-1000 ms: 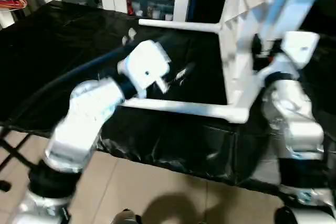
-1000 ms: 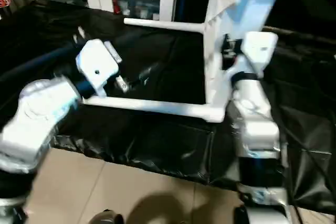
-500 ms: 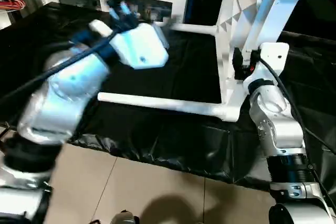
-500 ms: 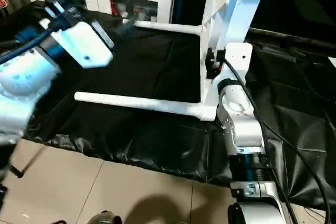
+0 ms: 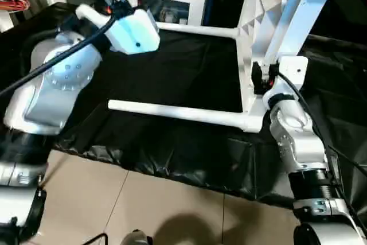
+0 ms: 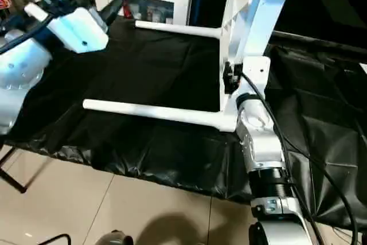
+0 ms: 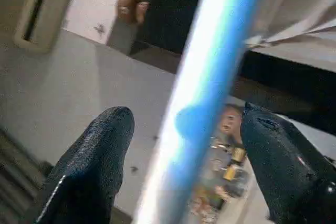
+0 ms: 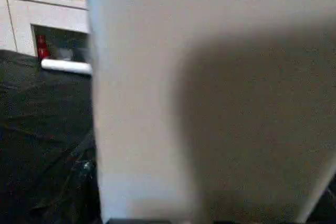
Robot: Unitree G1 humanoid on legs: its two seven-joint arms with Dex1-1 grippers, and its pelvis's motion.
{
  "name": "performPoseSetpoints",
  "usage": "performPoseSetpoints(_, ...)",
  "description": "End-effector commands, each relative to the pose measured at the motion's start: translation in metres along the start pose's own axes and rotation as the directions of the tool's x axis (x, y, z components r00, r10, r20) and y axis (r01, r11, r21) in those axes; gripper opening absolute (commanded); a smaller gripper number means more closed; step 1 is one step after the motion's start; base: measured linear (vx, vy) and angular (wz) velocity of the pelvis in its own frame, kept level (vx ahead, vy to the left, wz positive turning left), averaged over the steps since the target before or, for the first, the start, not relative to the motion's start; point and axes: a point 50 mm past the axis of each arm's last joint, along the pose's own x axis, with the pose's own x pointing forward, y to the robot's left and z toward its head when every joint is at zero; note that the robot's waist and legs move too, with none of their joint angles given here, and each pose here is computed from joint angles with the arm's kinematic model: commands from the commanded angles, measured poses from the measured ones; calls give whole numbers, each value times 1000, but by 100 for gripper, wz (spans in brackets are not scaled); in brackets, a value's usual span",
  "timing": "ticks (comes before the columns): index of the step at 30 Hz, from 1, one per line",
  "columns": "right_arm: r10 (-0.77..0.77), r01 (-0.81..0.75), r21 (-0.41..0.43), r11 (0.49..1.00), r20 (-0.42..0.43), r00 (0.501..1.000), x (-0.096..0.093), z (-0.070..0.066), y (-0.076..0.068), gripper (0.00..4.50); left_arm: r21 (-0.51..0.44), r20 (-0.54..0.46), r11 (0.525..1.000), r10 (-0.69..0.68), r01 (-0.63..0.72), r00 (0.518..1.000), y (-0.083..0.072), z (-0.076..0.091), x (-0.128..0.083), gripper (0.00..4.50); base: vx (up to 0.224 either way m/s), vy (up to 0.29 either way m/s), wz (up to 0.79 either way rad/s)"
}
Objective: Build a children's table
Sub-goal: Flip table
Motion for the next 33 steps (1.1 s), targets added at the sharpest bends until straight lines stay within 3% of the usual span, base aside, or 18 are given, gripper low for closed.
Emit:
performPoseSetpoints(1,3,-3,-3,1000,9,1000,3,1,0,304,35,-20,999,3,-2,1000,1,-7,6,370,0,0,0)
performPoseSetpoints(7,9,-9,1,1000,15,1000,4,1,2,304,57,-38,998,38,-36,999,7,-14,18,370,0,0,0)
performPoseSetpoints(15,22,-22,9,1000,52,998,6,6,5,304,41,-61,999,34,-32,998,3,-22,26,370,0,0,0)
performPoseSetpoints(16,26,-27,9,1000,59,998,6,7,6,276,32,-63,999,35,-33,997,2,-23,26,342,0,0,0)
performPoseSetpoints(24,56,-57,20,998,80,995,7,9,10,213,2,-77,1000,31,-31,997,-1,-29,25,267,0,0,0)
performPoseSetpoints(30,59,-61,16,998,96,994,8,12,7,199,-14,-87,999,29,-31,996,-1,-31,25,213,0,0,0)
performPoseSetpoints(33,55,-57,9,998,106,993,9,14,5,198,-33,-90,999,27,-31,996,-1,-31,25,208,0,0,0)
